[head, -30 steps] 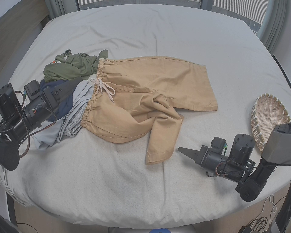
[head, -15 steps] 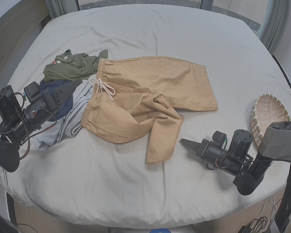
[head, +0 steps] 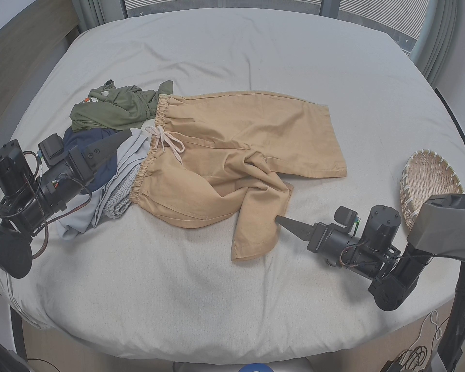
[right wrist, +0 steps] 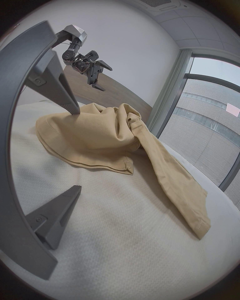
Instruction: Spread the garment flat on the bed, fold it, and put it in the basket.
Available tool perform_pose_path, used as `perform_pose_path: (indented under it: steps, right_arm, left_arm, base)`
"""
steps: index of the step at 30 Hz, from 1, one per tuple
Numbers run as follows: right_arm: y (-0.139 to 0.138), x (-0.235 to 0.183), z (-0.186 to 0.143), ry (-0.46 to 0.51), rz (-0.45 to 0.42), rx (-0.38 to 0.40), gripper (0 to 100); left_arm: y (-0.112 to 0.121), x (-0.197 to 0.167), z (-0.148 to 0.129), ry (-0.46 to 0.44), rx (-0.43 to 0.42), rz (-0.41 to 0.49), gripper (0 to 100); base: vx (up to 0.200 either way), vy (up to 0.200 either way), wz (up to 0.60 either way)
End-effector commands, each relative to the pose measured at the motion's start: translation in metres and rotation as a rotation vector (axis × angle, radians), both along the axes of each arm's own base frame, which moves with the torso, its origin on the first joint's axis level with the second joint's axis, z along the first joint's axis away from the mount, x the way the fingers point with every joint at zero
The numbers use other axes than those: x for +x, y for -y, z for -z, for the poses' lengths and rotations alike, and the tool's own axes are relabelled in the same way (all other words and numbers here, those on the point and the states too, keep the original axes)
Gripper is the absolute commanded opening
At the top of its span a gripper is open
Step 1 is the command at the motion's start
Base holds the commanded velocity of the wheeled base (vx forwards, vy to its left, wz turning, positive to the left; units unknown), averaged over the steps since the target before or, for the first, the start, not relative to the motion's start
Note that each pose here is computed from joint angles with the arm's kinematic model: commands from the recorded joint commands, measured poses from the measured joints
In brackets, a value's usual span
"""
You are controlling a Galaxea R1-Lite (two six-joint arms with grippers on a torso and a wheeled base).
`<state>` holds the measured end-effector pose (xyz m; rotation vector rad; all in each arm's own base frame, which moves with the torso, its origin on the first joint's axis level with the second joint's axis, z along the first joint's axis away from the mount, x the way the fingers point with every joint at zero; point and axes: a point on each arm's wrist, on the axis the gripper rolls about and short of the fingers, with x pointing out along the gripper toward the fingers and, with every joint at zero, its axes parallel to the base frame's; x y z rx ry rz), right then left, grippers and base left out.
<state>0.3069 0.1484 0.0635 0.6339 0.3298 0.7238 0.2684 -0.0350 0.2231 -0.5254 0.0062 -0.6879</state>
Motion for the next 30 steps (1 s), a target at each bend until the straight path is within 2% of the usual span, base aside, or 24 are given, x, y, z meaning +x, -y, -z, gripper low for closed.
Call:
perform_pose_path:
  steps: [1, 5, 8, 10, 11, 14, 20, 24, 30]
  right_arm:
    - [-0.001, 0.003, 0.006, -0.019, 0.007, -0.009, 100]
    - [-0.001, 0.005, 0.006, -0.001, 0.009, -0.017, 100]
    - [0.003, 0.004, 0.01, 0.075, 0.003, -0.113, 100]
    - [0.003, 0.002, 0.009, 0.1, -0.001, -0.134, 100]
    - [0.005, -0.001, 0.01, 0.132, -0.015, -0.18, 100]
    - [0.007, -0.006, 0.007, 0.186, -0.026, -0.233, 100]
    - [0.019, -0.006, -0.008, 0.258, -0.02, -0.253, 100]
    - [0.033, -0.001, -0.013, 0.317, -0.051, -0.28, 100]
    - [0.032, 0.005, -0.015, 0.363, -0.072, -0.291, 100]
  left_arm:
    - [0.0, 0.0, 0.002, -0.006, 0.0, 0.001, 100]
    - [0.001, -0.001, 0.002, -0.004, 0.0, 0.003, 100]
    - [0.001, -0.001, 0.002, -0.005, 0.002, 0.003, 100]
    - [0.001, -0.001, 0.002, -0.007, 0.002, 0.003, 100]
    - [0.001, -0.002, 0.003, -0.008, 0.002, 0.003, 100]
    - [0.001, -0.002, 0.003, -0.011, 0.002, 0.006, 100]
    - [0.001, -0.002, 0.005, -0.017, 0.003, 0.006, 100]
    - [0.002, -0.002, 0.005, -0.017, 0.003, 0.007, 100]
    - [0.005, -0.003, 0.005, -0.016, 0.004, 0.016, 100]
  base:
    - [0.0, 0.0, 0.0]
    - [0.0, 0.0, 0.0]
    - [0.0, 0.0, 0.0]
    - [0.0, 0.0, 0.0]
    - [0.0, 0.0, 0.0]
    - [0.0, 0.0, 0.0]
    - [0.0, 0.0, 0.0]
    - [0.0, 0.0, 0.0]
    - [0.0, 0.0, 0.0]
